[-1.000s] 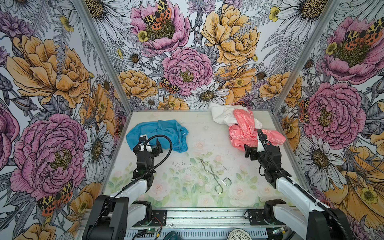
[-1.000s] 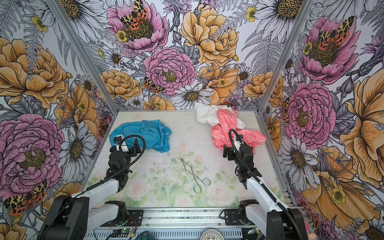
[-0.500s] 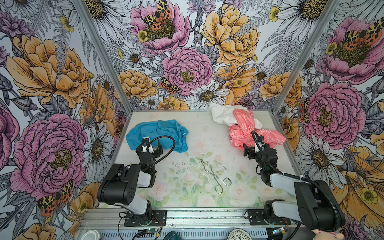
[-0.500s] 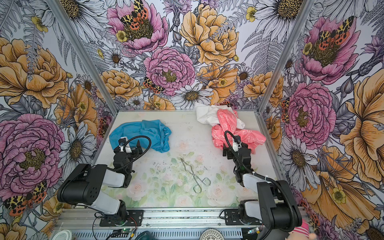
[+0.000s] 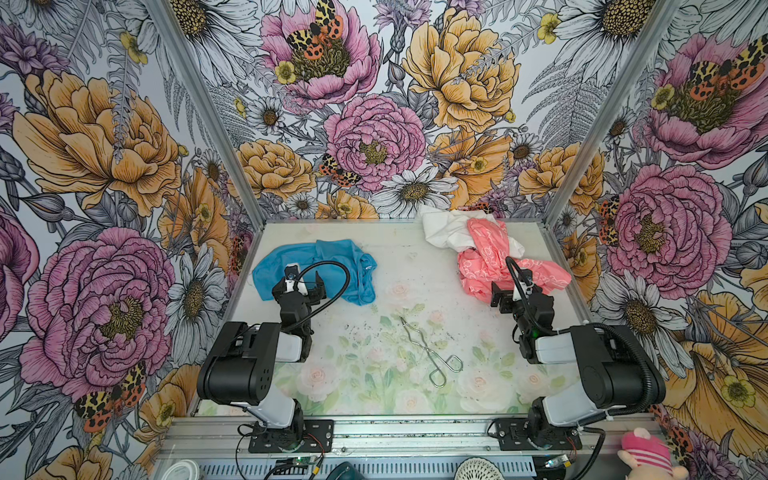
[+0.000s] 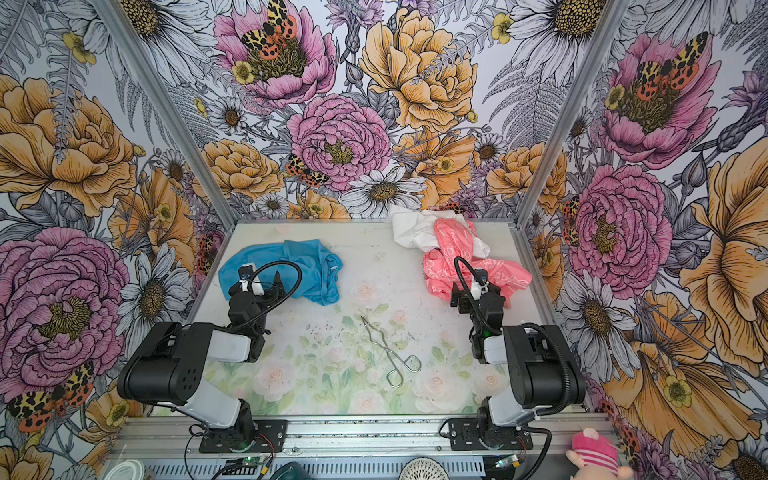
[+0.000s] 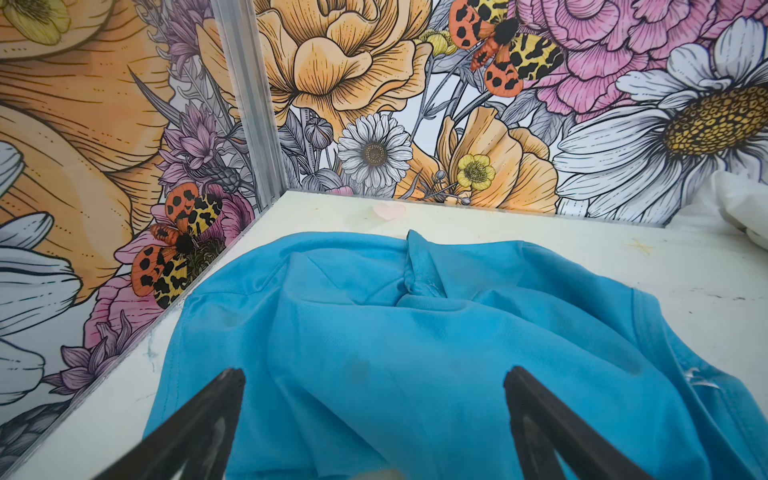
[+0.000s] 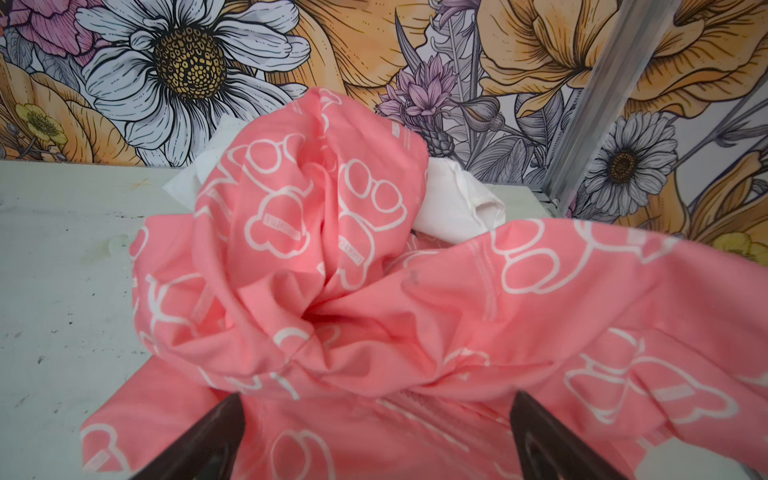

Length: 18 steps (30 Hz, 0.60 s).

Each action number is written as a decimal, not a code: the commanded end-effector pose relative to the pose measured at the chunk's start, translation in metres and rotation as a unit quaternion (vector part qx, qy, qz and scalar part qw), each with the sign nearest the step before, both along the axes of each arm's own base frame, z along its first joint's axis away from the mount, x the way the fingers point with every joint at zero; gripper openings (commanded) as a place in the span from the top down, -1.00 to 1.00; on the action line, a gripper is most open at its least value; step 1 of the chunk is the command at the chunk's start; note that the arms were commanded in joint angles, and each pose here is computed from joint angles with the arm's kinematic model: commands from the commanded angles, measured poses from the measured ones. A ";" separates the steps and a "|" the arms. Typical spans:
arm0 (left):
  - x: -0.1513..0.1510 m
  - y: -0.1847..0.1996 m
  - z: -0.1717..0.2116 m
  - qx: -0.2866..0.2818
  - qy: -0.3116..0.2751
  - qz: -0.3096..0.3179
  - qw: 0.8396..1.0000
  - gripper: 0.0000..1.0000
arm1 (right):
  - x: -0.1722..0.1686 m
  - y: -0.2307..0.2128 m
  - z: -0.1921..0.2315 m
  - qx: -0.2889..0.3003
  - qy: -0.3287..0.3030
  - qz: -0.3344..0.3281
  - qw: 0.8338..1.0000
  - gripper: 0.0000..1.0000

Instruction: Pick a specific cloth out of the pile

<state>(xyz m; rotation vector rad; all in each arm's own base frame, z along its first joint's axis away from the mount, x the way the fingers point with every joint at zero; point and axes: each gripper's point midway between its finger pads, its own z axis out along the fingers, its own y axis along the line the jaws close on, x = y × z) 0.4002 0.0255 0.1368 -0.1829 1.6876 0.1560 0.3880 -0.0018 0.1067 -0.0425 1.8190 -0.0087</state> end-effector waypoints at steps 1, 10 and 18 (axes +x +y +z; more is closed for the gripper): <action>-0.001 0.011 -0.005 -0.013 0.017 0.022 1.000 -0.97 | 0.007 -0.005 0.010 0.007 -0.013 -0.011 1.000 -0.99; -0.002 0.012 -0.004 -0.013 0.015 0.026 0.999 -0.97 | 0.011 -0.010 0.009 0.012 -0.003 -0.023 1.000 -0.99; -0.001 0.012 -0.005 -0.013 0.016 0.025 0.999 -0.97 | 0.013 -0.009 0.008 0.012 0.002 -0.020 1.000 -0.99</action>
